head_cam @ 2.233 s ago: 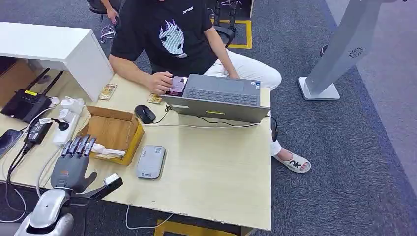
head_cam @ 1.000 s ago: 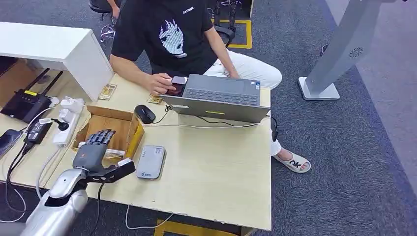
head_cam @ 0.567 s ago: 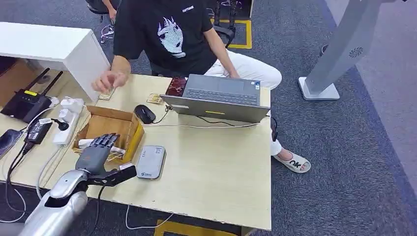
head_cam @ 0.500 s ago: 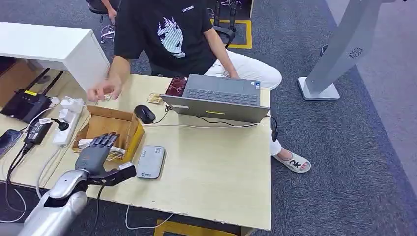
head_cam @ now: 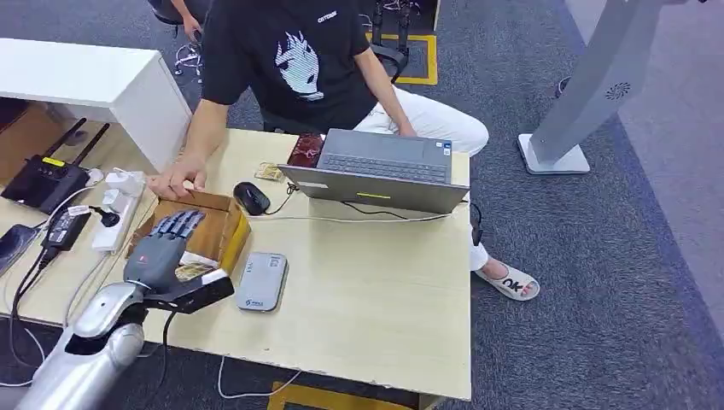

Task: Pass the card to the sensor for recognition and then transmit it.

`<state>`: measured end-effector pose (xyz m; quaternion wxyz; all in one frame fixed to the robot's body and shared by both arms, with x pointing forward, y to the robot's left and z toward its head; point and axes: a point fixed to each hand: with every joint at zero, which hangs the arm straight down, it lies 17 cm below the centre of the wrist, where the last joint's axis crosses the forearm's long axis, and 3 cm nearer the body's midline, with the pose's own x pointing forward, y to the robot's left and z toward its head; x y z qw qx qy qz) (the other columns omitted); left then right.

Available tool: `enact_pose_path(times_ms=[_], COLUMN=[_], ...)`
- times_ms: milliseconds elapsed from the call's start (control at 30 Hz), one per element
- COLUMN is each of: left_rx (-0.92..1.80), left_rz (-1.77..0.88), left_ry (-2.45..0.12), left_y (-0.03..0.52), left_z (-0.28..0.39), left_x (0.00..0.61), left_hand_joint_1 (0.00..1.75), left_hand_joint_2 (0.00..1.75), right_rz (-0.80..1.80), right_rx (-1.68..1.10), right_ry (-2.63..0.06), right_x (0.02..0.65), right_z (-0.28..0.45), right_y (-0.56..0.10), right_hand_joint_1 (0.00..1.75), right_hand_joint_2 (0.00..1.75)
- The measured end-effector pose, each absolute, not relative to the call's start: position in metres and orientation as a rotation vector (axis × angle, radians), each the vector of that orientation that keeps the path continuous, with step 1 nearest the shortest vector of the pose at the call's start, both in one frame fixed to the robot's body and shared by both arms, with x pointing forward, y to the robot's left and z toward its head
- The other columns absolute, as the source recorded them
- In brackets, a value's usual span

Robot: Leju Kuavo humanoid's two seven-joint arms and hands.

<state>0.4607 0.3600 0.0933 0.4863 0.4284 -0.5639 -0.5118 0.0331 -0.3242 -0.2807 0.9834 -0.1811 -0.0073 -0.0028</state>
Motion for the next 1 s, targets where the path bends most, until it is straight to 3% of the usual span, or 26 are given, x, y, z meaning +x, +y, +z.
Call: enact_pose_path(times_ms=[367, 433, 533, 667, 767, 800, 833, 967, 1000], left_rx=[1.036, 1.036, 0.997, 0.915, 0.902, 0.905, 0.911, 0.928, 0.93], left_rz=[-1.262, -1.266, -1.276, -1.313, -1.341, -1.35, -1.354, -1.362, -1.366], left_ry=[-1.377, -1.373, -1.333, -1.228, -1.167, -1.154, -1.147, -1.132, -1.13], left_y=[0.363, 0.364, 0.368, 0.388, 0.407, 0.413, 0.417, 0.423, 0.423], left_z=[0.103, 0.103, 0.095, 0.079, 0.075, 0.076, 0.077, 0.079, 0.079], left_x=[0.461, 0.461, 0.459, 0.452, 0.448, 0.447, 0.447, 0.447, 0.447], left_hand_joint_1=[0.0, 0.17, 0.03, 0.0, 0.21, 0.37, 0.66, 0.66, 0.86], left_hand_joint_2=[1.75, 1.75, 1.75, 1.75, 1.75, 1.75, 1.75, 1.75, 1.75], right_rz=[-0.012, -0.014, -0.013, -0.008, -0.011, -0.013, -0.015, -0.02, -0.022], right_rx=[-0.362, -0.362, -0.362, -0.357, -0.356, -0.357, -0.357, -0.357, -0.357], right_ry=[-0.012, -0.012, -0.012, -0.011, -0.007, -0.007, -0.007, -0.008, -0.008], right_x=[0.032, 0.032, 0.032, 0.032, 0.031, 0.031, 0.031, 0.032, 0.032], right_z=[-0.281, -0.281, -0.281, -0.281, -0.281, -0.281, -0.281, -0.281, -0.281], right_y=[-0.324, -0.324, -0.324, -0.324, -0.324, -0.324, -0.324, -0.324, -0.324], right_hand_joint_1=[0.0, 0.0, 0.0, 0.0, 0.0, 0.0, 0.0, 0.0, 0.0], right_hand_joint_2=[1.75, 1.75, 1.75, 1.75, 1.75, 1.75, 1.75, 1.75, 1.75])
